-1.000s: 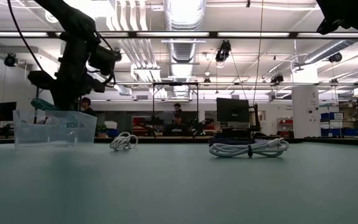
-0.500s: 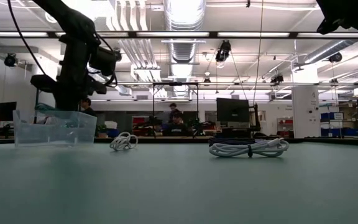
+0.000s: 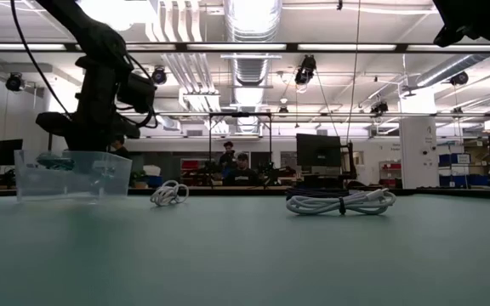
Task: Pick and place USB-C Cables
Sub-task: Put the blue charger cable into the transparent bin
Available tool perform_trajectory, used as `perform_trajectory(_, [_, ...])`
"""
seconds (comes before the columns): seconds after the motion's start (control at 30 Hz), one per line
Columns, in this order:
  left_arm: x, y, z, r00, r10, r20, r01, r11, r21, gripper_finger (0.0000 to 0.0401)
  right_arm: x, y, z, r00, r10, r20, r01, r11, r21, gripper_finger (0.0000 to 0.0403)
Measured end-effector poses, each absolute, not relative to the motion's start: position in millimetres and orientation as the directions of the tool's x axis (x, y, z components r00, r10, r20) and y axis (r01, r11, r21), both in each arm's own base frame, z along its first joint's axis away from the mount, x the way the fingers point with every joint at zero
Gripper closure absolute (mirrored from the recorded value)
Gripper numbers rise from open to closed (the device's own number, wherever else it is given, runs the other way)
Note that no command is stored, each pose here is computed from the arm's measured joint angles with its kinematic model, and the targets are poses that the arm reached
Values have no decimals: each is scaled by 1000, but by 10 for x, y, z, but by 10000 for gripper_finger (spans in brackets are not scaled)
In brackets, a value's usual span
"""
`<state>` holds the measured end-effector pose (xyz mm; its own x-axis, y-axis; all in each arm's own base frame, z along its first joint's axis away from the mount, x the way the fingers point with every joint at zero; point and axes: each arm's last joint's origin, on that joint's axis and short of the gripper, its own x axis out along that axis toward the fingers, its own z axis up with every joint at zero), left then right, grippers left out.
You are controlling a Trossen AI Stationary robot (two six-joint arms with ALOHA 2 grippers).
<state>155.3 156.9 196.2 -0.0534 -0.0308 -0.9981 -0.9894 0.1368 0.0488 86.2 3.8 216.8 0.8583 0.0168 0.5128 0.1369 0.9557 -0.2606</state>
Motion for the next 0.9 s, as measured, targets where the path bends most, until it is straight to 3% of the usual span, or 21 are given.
perform_trajectory(0.5, [1570,1606,1849,-14,38,-999,-986,164,20,384,862,38,2168,858,16,513,139,955,-263,376])
perform_trajectory(0.67, [1560,1617,1848,-50,75,-996,-972,227,66,384,862,37,2168,858,16,513,141,954,-265,376])
perform_trajectory(0.9, [1559,1617,1845,-51,76,-996,-971,230,67,384,862,37,2168,859,16,512,141,954,-266,376])
